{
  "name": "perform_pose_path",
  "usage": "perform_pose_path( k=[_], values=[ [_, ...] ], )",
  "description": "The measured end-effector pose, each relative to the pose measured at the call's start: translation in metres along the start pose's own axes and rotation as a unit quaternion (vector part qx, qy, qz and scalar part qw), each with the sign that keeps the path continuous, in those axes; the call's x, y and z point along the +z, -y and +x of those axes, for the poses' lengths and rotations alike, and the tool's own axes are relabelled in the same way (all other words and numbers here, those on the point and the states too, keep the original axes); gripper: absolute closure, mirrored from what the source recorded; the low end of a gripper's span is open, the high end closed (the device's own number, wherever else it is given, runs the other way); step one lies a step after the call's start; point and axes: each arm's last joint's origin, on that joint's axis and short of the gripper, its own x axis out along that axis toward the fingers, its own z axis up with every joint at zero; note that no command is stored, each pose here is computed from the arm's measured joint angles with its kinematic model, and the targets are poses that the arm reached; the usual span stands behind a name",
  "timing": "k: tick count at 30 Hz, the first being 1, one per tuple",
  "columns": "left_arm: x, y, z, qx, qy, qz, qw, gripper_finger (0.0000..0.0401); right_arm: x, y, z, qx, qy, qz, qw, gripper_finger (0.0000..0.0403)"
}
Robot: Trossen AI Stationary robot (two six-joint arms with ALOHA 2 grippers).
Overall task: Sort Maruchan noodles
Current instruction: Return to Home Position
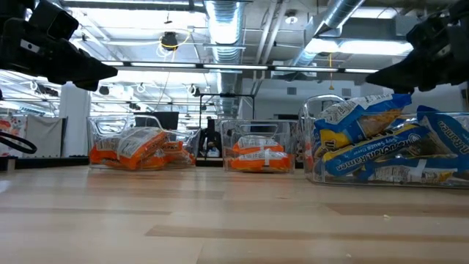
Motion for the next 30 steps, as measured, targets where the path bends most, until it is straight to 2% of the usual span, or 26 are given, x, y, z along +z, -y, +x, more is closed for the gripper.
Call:
perform_pose_path(
  k=[8,10,30],
  values=[
    [0.0001,0.0000,0.0000,-0.001,0.001,-0.001,1.000,0.0401,-0.0020,-0.0028,0.0010,0.015,-0.013,0.078,0.997,0.0378],
    [-0.0011,0.0004,0.0012,0.001,0.020,-0.003,1.000,0.0401,-0.0021,-0.0028,0.0011,0.014,-0.014,0.091,0.996,0.0377],
    [-0.0002,0.0004,0.0013,0.000,0.033,-0.007,0.999,0.0401,-0.0027,-0.0027,0.0012,0.014,-0.015,0.092,0.995,0.0372]
  ],
)
